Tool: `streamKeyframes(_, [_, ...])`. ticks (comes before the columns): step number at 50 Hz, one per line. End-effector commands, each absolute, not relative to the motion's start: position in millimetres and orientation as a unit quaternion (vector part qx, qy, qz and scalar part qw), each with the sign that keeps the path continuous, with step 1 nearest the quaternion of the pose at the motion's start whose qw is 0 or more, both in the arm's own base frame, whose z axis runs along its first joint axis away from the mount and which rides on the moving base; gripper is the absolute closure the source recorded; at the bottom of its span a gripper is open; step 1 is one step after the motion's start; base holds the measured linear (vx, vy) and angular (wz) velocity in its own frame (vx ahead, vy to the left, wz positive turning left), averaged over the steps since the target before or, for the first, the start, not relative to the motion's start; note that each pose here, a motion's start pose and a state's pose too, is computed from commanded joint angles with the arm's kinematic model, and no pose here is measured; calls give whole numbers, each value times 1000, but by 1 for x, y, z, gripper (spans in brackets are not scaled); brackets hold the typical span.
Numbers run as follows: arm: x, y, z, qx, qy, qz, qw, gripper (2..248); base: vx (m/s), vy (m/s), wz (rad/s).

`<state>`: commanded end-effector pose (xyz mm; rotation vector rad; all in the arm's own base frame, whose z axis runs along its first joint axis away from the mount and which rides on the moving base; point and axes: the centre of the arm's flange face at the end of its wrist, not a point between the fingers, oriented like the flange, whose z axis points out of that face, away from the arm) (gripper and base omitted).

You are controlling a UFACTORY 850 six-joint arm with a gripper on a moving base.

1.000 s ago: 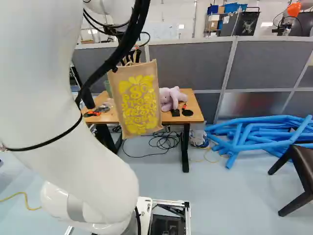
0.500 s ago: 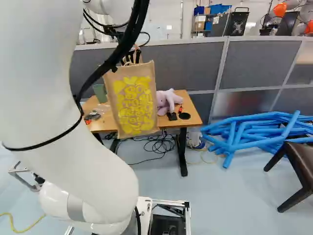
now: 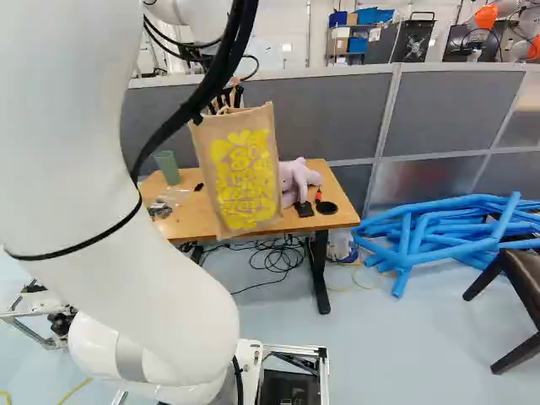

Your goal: Pick up the bag on the ground and place it on the table

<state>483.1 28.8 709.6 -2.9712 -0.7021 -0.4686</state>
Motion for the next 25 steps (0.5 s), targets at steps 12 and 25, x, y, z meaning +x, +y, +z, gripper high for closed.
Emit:
streamKeyframes(12, [483, 29, 710, -962, -227, -152, 26, 227, 151, 121, -25])
streamKeyframes(25, [483, 29, 710, -962, -227, -152, 26, 227, 151, 104, -20])
